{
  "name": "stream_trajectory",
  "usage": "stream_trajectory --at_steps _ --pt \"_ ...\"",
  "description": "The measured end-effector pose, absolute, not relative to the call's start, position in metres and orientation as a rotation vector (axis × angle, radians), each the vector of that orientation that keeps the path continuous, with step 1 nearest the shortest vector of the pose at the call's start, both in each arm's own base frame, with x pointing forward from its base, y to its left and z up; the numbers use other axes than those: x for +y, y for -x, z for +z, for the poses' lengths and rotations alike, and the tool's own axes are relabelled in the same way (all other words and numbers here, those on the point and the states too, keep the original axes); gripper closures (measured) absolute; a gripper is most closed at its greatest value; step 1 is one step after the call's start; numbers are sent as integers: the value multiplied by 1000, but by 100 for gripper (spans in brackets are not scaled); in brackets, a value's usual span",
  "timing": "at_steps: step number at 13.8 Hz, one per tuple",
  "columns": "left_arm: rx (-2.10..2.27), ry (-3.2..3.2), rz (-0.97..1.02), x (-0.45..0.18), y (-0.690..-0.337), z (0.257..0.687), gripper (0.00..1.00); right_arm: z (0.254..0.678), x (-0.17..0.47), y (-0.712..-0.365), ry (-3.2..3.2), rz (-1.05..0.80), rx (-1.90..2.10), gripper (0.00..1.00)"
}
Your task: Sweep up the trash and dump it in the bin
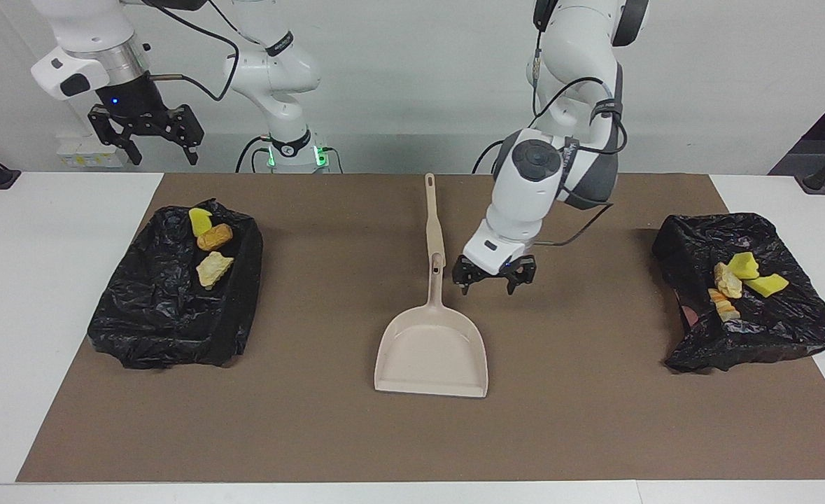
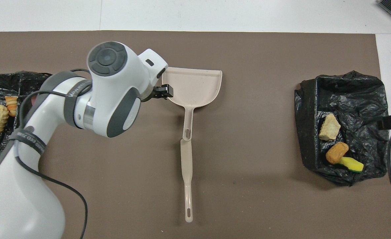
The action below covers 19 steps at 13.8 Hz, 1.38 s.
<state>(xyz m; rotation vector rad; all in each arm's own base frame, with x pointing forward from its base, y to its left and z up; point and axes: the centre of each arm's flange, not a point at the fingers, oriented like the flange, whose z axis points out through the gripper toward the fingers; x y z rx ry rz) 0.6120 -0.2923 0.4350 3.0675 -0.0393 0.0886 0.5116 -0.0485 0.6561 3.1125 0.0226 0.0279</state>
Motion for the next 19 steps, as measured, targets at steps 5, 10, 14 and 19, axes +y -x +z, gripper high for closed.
stream_trajectory --at_steps 5,10,14,19 --pt "-146 -3068 116 -197 -637 468 0 656 -38 -512 -3112 28 55 0" --pt "-219 -3069 109 -103 -634 518 0 656 -37 -513 -3112 28 57 0" --pt "-210 -3071 76 -39 -617 552 0 656 -37 -512 -3112 28 57 0" --pt "-194 -3103 2 -12 -578 598 0 656 -37 -512 -3112 29 56 0"
